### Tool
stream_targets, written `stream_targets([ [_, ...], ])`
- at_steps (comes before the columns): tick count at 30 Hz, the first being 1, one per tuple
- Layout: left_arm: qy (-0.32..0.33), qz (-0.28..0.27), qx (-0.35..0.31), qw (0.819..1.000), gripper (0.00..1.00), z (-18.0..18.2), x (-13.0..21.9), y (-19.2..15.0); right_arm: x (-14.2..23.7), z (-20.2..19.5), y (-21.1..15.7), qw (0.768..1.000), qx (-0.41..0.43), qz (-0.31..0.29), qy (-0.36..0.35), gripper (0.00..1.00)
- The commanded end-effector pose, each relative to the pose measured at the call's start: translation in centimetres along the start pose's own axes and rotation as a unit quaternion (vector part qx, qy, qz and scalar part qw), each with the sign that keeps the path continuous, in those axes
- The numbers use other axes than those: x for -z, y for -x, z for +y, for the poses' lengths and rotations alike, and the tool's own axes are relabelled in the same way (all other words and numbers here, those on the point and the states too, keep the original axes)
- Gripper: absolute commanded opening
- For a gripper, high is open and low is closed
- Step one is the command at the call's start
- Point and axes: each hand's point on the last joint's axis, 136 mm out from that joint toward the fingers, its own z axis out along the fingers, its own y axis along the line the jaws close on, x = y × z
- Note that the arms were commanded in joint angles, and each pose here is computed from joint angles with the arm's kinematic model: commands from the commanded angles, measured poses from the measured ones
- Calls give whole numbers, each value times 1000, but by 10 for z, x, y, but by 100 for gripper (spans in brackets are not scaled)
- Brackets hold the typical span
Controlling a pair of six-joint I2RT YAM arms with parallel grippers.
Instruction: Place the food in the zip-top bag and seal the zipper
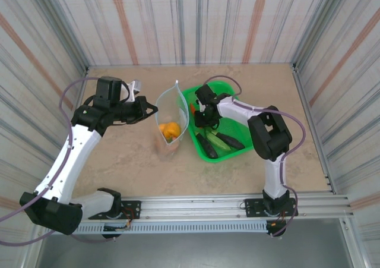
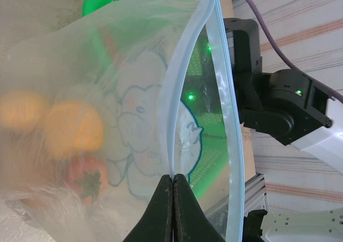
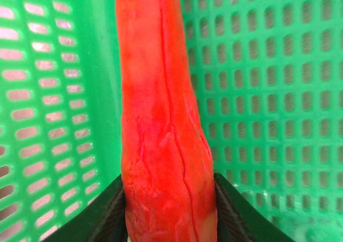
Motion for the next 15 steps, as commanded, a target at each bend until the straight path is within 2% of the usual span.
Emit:
stream_targets([
  [1, -3, 1, -11, 1000, 0, -3, 7, -2, 40, 0, 15, 999, -2, -44, 13, 36],
  [10, -16, -3, 2, 1000, 0, -8, 5, 2, 132, 1, 25, 990, -24, -135, 36, 35],
  [15, -23, -6, 11, 1000, 0, -11, 4, 4, 209, 36, 28, 968, -9, -227, 111, 35],
])
